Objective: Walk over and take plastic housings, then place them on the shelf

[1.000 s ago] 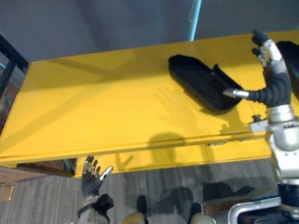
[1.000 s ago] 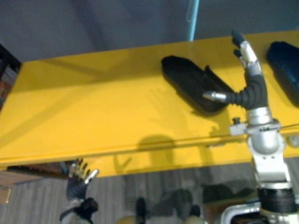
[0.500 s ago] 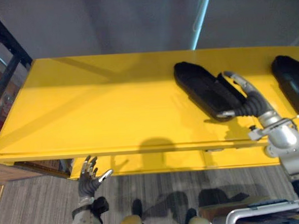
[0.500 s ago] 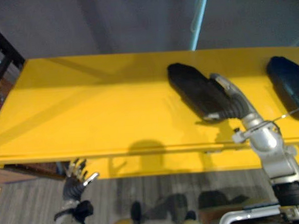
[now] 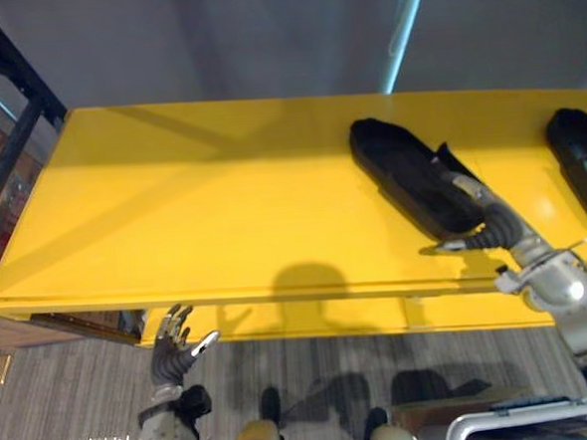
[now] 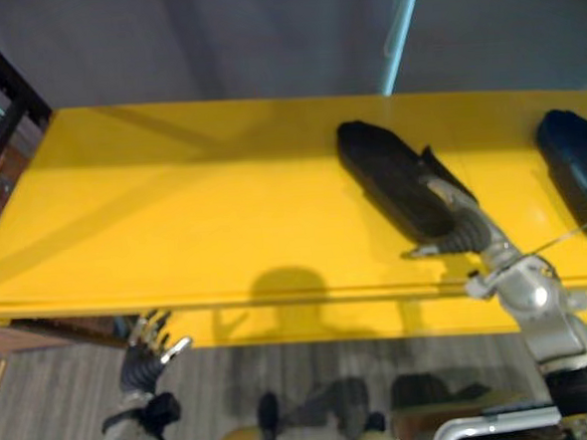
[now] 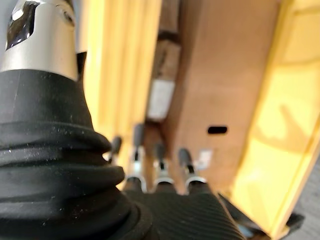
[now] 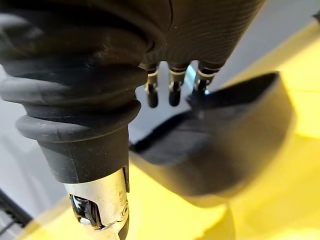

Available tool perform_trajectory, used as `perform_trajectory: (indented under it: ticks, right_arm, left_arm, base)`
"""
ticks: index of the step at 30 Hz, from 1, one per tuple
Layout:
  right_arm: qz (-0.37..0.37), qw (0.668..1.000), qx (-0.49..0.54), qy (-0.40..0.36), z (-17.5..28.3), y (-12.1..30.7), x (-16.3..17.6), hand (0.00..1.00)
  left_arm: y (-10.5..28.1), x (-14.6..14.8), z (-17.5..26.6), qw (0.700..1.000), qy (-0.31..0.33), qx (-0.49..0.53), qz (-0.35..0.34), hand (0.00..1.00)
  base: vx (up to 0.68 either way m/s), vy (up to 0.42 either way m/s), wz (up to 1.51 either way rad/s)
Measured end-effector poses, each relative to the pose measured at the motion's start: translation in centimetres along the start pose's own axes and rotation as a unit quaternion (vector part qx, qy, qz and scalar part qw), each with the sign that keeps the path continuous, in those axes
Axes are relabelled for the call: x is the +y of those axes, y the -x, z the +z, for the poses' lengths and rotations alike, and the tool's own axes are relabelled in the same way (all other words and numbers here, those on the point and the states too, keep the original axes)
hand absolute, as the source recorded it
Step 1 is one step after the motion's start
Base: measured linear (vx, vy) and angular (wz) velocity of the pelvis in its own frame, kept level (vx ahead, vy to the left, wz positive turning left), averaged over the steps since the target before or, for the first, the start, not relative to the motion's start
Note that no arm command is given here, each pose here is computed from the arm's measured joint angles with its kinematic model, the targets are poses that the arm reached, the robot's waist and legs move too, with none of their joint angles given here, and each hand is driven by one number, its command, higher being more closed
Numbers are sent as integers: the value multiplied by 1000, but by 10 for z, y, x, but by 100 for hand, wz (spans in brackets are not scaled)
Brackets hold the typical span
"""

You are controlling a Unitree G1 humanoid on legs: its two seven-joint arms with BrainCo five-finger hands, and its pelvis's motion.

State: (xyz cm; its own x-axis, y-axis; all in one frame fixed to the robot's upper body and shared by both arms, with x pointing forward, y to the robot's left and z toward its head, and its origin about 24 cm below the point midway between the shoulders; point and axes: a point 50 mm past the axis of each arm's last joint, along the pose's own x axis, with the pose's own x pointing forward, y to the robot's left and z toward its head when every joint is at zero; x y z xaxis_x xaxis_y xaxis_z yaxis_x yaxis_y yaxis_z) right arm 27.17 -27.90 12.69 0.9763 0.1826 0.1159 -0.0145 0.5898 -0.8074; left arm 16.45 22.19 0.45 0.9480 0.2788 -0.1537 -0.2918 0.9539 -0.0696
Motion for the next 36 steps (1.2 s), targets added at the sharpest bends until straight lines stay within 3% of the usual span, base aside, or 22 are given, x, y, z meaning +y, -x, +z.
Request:
perform_trajectory:
  ticks: [11, 17, 18, 23, 36]
  right_arm:
    - [-45, 998, -32, 6, 13, -11, -13, 0]
    - [-55, 996, -45, 48, 19, -16, -18, 0]
    - [-59, 996, -45, 54, 20, -17, -20, 100]
    - [-68, 991, -38, 107, 20, -20, -27, 100]
    - [-149, 981, -6, 123, 22, -43, -48, 100]
  left_arm:
    - [-23, 7, 39, 996, -4, -86, 11, 0]
    - [-24, 7, 44, 995, 0, -100, 16, 0]
    - [-23, 7, 45, 995, 1, -103, 17, 0]
    - [-24, 8, 47, 993, 5, -112, 25, 0]
    - [-23, -4, 50, 992, 18, -124, 17, 0]
  base:
    - [-57, 45, -6]
    - [-6, 6, 0]
    - [0, 0, 0]
    - [0, 0, 0]
    - [-4, -4, -1]
